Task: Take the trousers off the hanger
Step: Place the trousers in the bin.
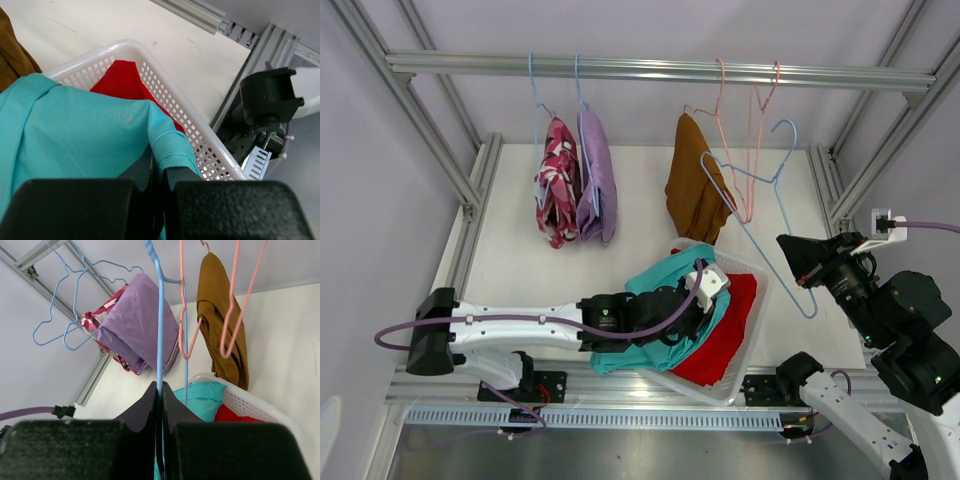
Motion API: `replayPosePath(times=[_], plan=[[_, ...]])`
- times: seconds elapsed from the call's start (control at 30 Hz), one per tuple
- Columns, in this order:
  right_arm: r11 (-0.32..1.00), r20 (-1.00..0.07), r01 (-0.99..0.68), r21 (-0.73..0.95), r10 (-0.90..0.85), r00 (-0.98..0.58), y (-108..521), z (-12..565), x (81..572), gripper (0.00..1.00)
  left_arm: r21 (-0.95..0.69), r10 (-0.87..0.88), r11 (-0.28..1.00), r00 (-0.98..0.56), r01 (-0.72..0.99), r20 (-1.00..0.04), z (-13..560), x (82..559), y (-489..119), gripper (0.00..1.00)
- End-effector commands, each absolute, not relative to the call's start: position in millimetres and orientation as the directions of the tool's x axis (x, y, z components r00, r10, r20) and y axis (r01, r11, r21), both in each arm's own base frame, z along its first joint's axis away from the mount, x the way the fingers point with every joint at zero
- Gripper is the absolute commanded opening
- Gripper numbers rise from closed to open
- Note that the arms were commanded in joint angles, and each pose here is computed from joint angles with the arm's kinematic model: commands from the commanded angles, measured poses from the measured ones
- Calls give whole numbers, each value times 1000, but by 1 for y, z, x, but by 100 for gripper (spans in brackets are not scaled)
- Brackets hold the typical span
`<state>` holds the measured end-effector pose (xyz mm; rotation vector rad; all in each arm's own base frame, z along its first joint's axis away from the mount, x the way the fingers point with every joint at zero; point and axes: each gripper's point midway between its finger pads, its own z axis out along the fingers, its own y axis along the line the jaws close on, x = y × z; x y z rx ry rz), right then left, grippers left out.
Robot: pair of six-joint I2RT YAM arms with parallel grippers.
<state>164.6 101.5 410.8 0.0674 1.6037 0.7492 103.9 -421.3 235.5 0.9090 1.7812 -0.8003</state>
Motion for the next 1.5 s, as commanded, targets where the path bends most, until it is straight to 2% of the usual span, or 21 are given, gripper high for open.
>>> replayPosePath(times=[0.0, 0.1, 0.3, 0.57, 1.23, 1.33, 1.37, 1.43, 1.47], plan=[[800, -878, -364, 477, 450, -163, 95, 415, 164, 0, -187, 70, 506, -256, 842, -964, 296, 106, -436, 1], [797, -878, -369, 478, 447, -172, 97, 411, 164, 0, -187, 14, 516, -226, 836, -974, 325, 111, -432, 1], [787, -872, -377, 489, 454, -183, 99, 409, 163, 0, -119, 14, 570, -154, 813, -988, 370, 124, -429, 1], [799, -873, -352, 488, 447, -195, 95, 391, 161, 0, -89, 7, 598, -117, 797, -993, 390, 132, -434, 1], [804, -868, -329, 495, 472, -152, 73, 399, 146, 0, -91, 138, 546, -197, 833, -971, 308, 122, -501, 1], [804, -868, -328, 496, 473, -154, 71, 398, 145, 0, -76, 187, 546, -210, 834, -960, 291, 120, -507, 52], [802, -867, -332, 497, 472, -159, 72, 397, 144, 0, -82, 192, 551, -222, 831, -956, 289, 119, -508, 78], [803, -867, -327, 498, 475, -153, 70, 397, 144, 0, -66, 198, 571, -216, 818, -956, 287, 120, -504, 89], [802, -866, -329, 499, 476, -152, 70, 398, 144, 0, -56, 203, 568, -206, 821, -957, 288, 117, -502, 99]])
